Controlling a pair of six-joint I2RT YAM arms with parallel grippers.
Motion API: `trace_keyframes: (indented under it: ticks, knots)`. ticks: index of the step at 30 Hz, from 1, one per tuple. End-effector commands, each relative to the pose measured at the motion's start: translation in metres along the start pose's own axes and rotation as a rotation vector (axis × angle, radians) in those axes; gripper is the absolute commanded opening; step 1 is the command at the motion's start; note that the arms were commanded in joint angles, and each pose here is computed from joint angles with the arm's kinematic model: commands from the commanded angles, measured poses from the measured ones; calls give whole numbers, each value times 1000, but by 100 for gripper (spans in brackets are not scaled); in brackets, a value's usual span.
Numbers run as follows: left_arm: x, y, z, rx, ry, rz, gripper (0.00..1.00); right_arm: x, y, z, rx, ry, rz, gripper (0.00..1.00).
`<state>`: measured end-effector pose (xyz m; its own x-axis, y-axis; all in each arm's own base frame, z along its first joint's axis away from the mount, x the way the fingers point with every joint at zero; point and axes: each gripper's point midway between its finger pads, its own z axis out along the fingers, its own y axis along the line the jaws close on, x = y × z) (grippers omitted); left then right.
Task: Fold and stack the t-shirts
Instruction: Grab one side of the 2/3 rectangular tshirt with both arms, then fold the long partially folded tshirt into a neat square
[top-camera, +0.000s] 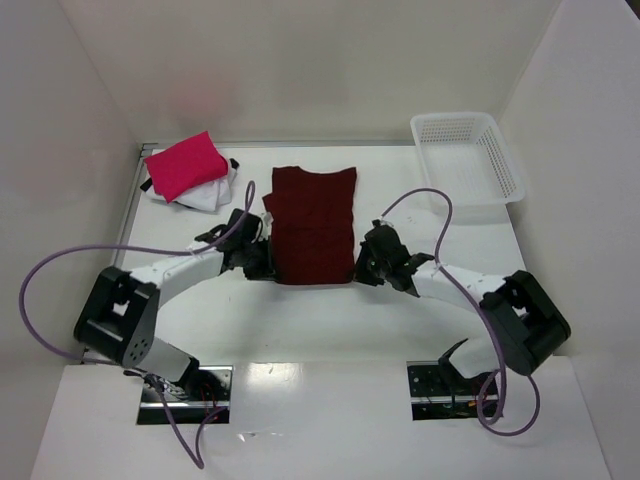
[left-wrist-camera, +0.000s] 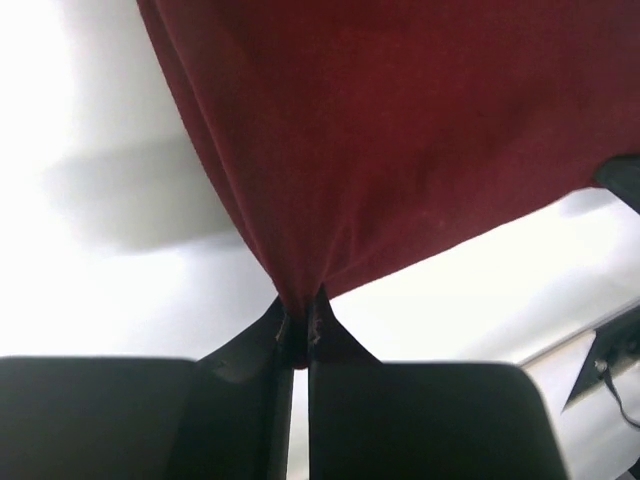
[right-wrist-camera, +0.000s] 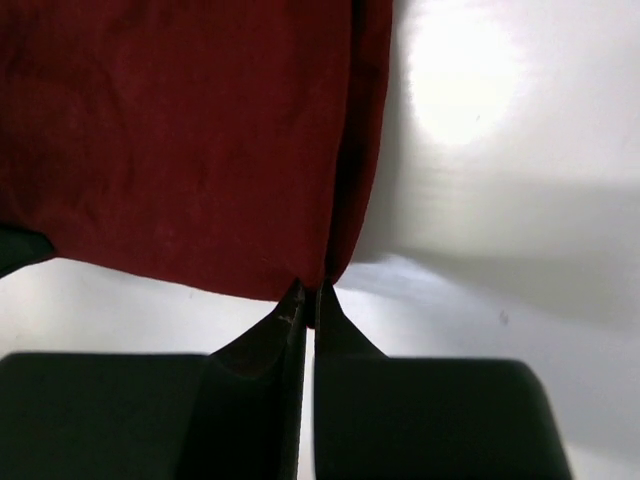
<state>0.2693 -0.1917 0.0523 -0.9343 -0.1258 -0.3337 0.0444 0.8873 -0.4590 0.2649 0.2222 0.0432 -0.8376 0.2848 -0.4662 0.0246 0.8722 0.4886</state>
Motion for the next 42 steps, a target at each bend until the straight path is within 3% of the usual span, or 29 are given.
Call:
trace_keyframes:
  ticks: [1,13,23,32,42]
  knots:
    - [19,1,-20,-21,-8,-52,0,6,-1,-13,37,-35,21,0]
    - [26,-25,-109,91,-203,-73,0,2,26,-103,-117,-165,60,0]
    - [-10,-52,-156,131,-341,-39,0,-52,71,-139,-192,-301,-8,0]
    - [-59,-66,-126,77,-324,13,0,-102,96,-117,-167,-387,-37,0]
    - [-117,-34,-67,1,-282,-27,0,-162,88,-60,-95,-427,-40,3]
